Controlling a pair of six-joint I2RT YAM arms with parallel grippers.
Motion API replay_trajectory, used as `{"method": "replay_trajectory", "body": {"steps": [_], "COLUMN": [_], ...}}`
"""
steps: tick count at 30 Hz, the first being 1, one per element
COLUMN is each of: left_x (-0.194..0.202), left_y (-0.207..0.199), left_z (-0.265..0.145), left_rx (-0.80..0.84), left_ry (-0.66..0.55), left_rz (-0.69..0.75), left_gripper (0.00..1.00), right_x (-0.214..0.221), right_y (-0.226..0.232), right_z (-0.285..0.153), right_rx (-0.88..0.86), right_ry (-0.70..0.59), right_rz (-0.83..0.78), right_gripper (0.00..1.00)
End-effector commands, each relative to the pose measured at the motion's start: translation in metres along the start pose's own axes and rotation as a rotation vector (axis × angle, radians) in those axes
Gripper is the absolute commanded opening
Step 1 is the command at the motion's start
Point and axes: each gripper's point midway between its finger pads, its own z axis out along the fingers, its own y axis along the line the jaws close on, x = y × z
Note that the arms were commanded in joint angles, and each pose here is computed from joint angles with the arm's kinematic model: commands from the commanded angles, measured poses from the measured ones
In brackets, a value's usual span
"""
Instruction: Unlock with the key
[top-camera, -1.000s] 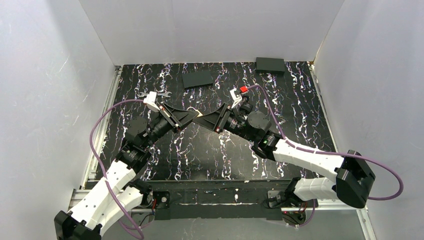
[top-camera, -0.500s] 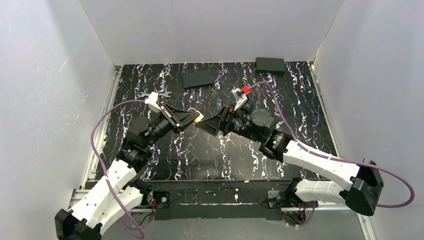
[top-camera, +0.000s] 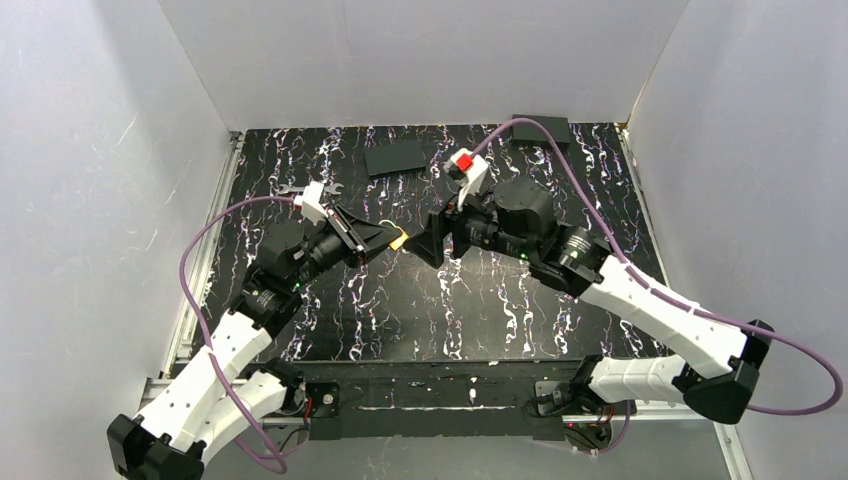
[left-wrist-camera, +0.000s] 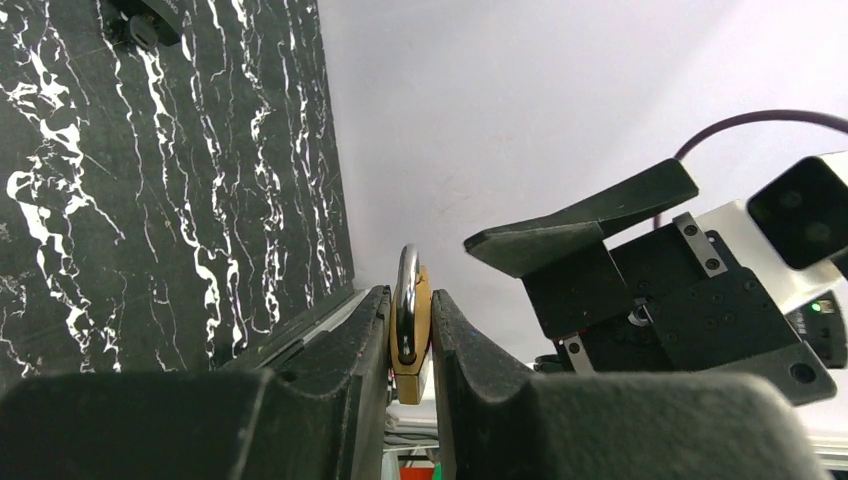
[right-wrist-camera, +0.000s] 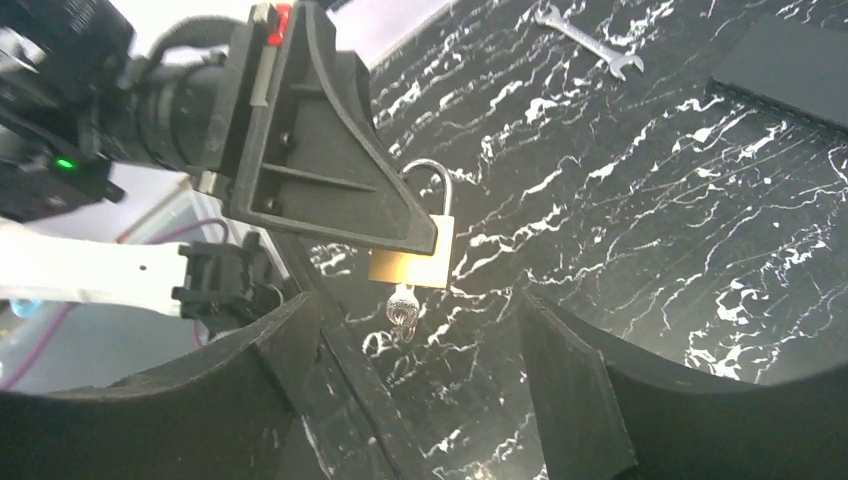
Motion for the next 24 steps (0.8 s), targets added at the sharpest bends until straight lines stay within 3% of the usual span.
{"method": "replay_trajectory", "body": {"steps": [1, 5, 15, 24], "left_x": [-0.001, -0.002, -0.003, -0.005], "left_y": [-0.015, -0.011, -0.006, -0.006], "left_z": [-0.004, -0.006, -0.003, -0.001], "left_rx": [-0.030, -0.069, -0.099, -0.104], "left_ry": [0.023, 0.019, 0.017, 0.016], "left_rz": [0.047, 0.045, 0.036, 0.029], "left_gripper": [0.00, 0.00, 0.00, 0.00], "right_x": [0.022, 0.026, 0.025, 0.027], "right_y": [-0.002, 0.005, 0.011, 0.019], "right_z": [0.003, 0.009, 0.009, 0.024], "right_rx": [0.005, 0.000, 0.023, 0.005], "right_ry": [0.164, 0.199, 0.184, 0.170], "right_rz": [-0.157, -0.169, -0.131, -0.093], "right_gripper": [0.77, 0.67, 0.54, 0.51]}}
